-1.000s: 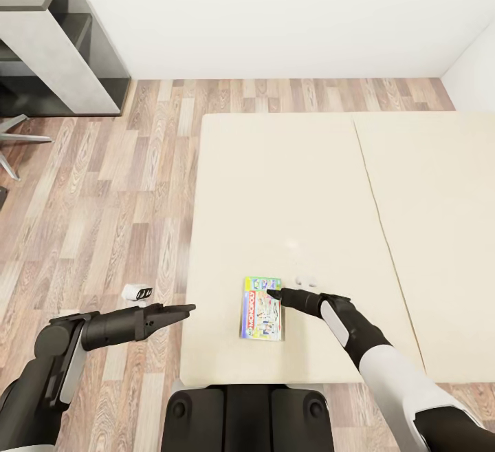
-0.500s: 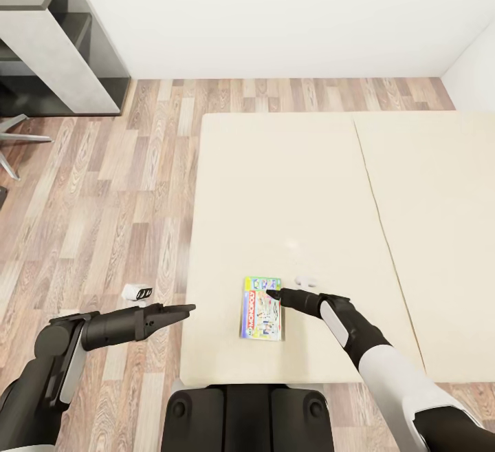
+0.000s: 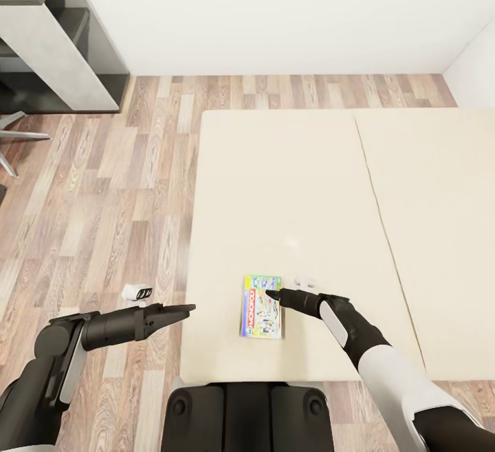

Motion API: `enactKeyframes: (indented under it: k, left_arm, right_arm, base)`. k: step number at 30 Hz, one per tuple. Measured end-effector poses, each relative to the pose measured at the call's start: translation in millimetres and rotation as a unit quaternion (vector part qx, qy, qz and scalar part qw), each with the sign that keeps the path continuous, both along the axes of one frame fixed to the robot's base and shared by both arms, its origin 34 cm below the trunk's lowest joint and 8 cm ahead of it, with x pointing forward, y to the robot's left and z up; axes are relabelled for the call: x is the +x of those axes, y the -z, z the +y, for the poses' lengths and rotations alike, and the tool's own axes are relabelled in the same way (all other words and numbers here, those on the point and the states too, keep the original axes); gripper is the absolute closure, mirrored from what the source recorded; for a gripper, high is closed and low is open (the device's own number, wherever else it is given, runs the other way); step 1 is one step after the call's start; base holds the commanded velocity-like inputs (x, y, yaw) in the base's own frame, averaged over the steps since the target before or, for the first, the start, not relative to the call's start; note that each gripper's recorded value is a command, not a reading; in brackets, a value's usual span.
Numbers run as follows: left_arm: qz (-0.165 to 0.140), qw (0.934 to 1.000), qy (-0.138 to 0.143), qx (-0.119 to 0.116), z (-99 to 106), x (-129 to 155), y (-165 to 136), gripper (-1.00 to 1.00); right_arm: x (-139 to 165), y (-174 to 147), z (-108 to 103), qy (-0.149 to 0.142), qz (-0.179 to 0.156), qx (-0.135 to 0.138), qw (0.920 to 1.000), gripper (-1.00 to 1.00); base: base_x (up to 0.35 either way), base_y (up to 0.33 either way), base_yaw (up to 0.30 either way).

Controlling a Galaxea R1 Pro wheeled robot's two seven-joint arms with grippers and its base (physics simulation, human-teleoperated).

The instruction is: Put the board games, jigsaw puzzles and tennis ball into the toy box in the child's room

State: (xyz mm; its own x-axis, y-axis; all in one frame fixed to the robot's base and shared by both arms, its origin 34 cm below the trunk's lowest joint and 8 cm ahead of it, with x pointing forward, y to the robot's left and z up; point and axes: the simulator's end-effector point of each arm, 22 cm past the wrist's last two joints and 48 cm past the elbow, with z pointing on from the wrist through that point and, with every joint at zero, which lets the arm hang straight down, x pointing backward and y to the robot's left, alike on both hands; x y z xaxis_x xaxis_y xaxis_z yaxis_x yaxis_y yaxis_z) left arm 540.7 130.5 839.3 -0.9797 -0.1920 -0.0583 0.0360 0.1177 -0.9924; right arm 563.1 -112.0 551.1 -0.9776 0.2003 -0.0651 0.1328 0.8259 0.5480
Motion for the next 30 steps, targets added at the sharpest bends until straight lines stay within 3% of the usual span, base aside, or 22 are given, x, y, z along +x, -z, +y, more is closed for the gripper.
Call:
enactKeyframes:
  k: [13, 30]
  left_arm:
    - [0.001, 1.0000, 0.000, 0.000, 0, -1, 1, -1.00]
    - [0.001, 1.0000, 0.000, 0.000, 0, -1, 1, -1.00]
  right_arm:
    - [-10, 0, 21, -0.006, 0.011, 0.012, 0.9999, -1.00]
    - [-20, 4, 21, 0.001, 0.024, 0.015, 0.9996, -1.00]
  base:
    - [0.000, 0.000, 0.000]
    - [0.000, 0.000, 0.000]
